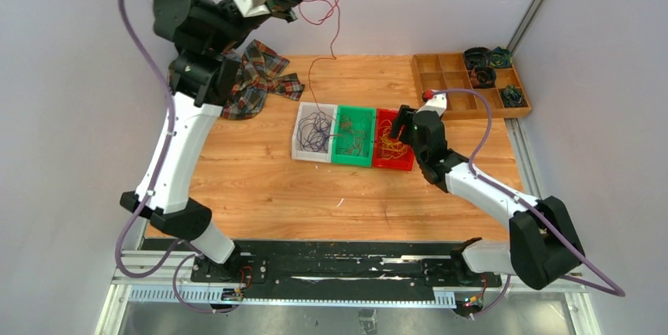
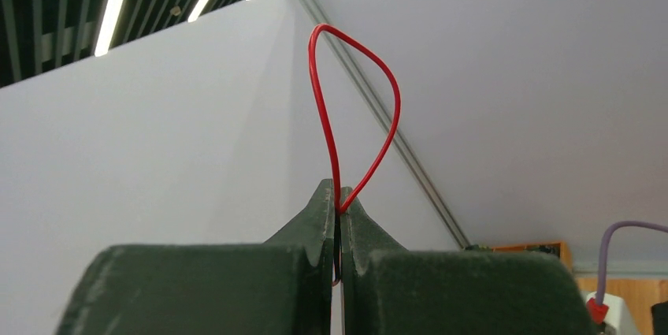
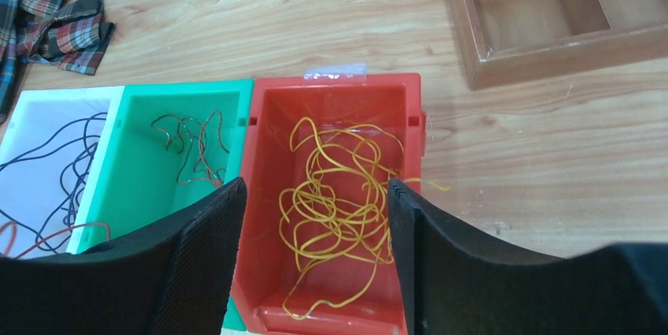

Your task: Untangle the cables

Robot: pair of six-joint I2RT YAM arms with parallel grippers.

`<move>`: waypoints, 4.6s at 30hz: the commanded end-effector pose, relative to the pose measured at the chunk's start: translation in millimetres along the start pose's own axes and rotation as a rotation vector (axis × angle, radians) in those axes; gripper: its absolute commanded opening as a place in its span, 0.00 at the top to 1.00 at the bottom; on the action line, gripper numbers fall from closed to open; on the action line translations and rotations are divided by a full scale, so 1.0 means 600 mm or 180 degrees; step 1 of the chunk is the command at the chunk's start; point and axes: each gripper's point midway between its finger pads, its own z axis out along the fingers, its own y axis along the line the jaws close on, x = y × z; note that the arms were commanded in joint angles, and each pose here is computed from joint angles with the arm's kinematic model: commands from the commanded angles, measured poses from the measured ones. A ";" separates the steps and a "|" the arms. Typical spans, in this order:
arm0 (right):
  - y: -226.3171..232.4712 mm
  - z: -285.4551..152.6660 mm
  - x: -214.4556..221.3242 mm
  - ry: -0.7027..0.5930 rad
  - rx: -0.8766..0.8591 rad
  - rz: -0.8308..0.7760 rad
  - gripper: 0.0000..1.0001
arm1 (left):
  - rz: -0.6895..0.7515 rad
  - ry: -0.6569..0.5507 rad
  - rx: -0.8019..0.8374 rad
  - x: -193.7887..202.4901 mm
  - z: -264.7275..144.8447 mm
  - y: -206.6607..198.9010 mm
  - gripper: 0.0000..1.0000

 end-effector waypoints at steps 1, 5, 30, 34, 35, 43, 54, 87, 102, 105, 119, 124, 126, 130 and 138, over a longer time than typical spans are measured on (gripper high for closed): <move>-0.011 -0.015 -0.027 -0.0319 0.0028 0.0287 0.35 | 0.0125 0.0037 -0.0021 0.056 0.029 -0.002 1.00; -0.018 -0.029 -0.023 -0.0389 0.0003 0.0348 0.35 | 0.0166 0.0193 -0.0007 0.124 0.046 -0.009 1.00; -0.037 -0.050 0.084 -0.0180 -0.0215 0.0491 0.38 | -0.0330 0.1421 0.0237 0.365 0.005 -0.149 1.00; -0.035 -0.049 0.087 -0.0181 -0.0248 0.0494 0.37 | -0.0586 0.1595 0.0199 0.372 -0.006 -0.166 1.00; -0.035 -0.049 0.088 -0.0187 -0.0251 0.0507 0.37 | -0.0639 0.1643 0.0169 0.375 -0.009 -0.167 1.00; -0.036 -0.050 0.090 -0.0225 -0.0280 0.0534 0.37 | -0.1064 0.1878 0.0051 0.396 -0.032 -0.189 1.00; -0.039 -0.049 0.093 -0.0234 -0.0258 0.0562 0.36 | -0.1297 0.2126 0.0200 0.433 -0.078 -0.250 1.00; -0.040 -0.050 0.093 -0.0282 -0.0280 0.0578 0.35 | -0.1245 0.3199 0.0908 0.659 -0.177 -0.419 1.00; -0.043 -0.046 0.095 -0.0267 -0.0282 0.0617 0.34 | -0.0644 0.3989 0.1225 0.806 -0.317 -0.453 1.00; -0.043 -0.044 0.096 -0.0259 -0.0284 0.0619 0.34 | -0.0678 0.4097 0.1207 0.819 -0.337 -0.459 1.00; -0.047 -0.043 0.096 -0.0256 -0.0267 0.0667 0.34 | -0.0718 0.4143 0.1135 0.822 -0.349 -0.464 0.67; -0.047 -0.043 0.097 -0.0258 -0.0265 0.0673 0.34 | -0.0774 0.4127 0.1168 0.801 -0.343 -0.461 0.55; -0.048 -0.043 0.096 -0.0262 -0.0263 0.0677 0.34 | -0.0832 0.4107 0.1192 0.785 -0.339 -0.458 0.50; -0.048 -0.044 0.096 -0.0269 -0.0269 0.0678 0.34 | -0.1052 0.4000 0.1336 0.730 -0.325 -0.456 0.39; -0.049 -0.046 0.095 -0.0284 -0.0273 0.0689 0.34 | -0.1708 0.3875 0.1937 0.613 -0.302 -0.451 0.27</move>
